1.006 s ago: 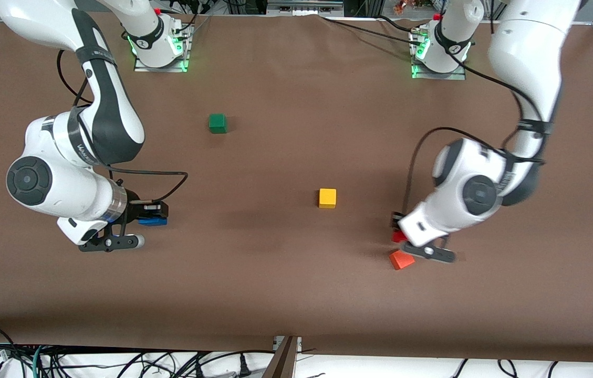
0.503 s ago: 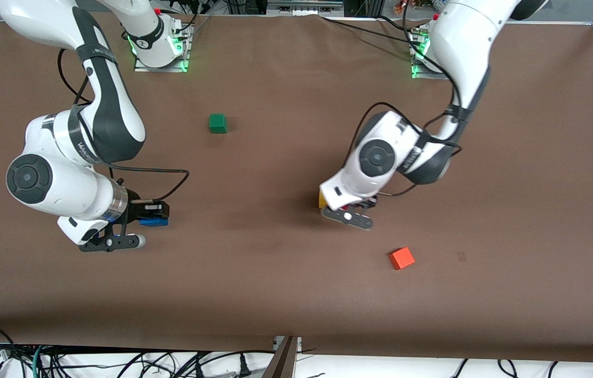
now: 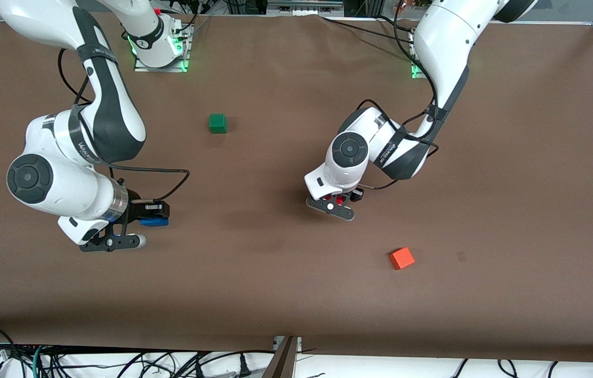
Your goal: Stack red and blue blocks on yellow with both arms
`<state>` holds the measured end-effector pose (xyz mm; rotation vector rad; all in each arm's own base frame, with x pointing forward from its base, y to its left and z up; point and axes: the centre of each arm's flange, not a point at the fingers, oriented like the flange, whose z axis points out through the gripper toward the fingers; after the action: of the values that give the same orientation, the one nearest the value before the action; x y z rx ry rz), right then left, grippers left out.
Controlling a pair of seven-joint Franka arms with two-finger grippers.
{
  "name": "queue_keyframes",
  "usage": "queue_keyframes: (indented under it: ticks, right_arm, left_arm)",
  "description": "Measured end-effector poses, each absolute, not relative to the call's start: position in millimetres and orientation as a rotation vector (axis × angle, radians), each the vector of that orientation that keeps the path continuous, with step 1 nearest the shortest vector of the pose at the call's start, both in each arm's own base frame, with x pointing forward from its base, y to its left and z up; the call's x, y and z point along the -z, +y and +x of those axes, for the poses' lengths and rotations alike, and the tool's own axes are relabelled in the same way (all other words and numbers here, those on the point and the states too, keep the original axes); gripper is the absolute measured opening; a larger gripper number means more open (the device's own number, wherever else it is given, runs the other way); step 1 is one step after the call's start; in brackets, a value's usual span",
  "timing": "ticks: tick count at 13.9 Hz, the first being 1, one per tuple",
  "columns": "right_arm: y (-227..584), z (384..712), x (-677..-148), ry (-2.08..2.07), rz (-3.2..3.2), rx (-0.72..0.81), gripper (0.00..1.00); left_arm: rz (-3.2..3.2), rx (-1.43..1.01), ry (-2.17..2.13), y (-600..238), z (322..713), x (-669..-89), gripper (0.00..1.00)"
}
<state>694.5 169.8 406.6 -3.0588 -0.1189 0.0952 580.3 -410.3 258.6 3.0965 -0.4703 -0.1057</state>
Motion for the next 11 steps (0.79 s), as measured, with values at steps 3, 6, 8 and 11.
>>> queue_keyframes:
  ticks: [3,6,8,11]
  right_arm:
    - [170.9,694.3,-406.7,-0.121,-3.059,-0.095,0.56]
    - [171.2,694.2,-406.6,-0.122,-3.059,-0.095,0.56]
    - [171.2,694.2,-406.6,-0.122,-3.059,-0.095,0.56]
    - [171.2,694.2,-406.6,-0.121,-3.059,-0.095,0.56]
  left_arm:
    - [3.102,0.105,-0.444,-419.6,573.6,-258.5,0.56]
    - [3.104,0.107,-0.438,-419.5,573.2,-257.7,0.56]
    - [3.108,0.113,-0.429,-418.6,572.5,-255.7,0.56]
    - [3.113,0.118,-0.408,-419.7,570.5,-254.2,0.56]
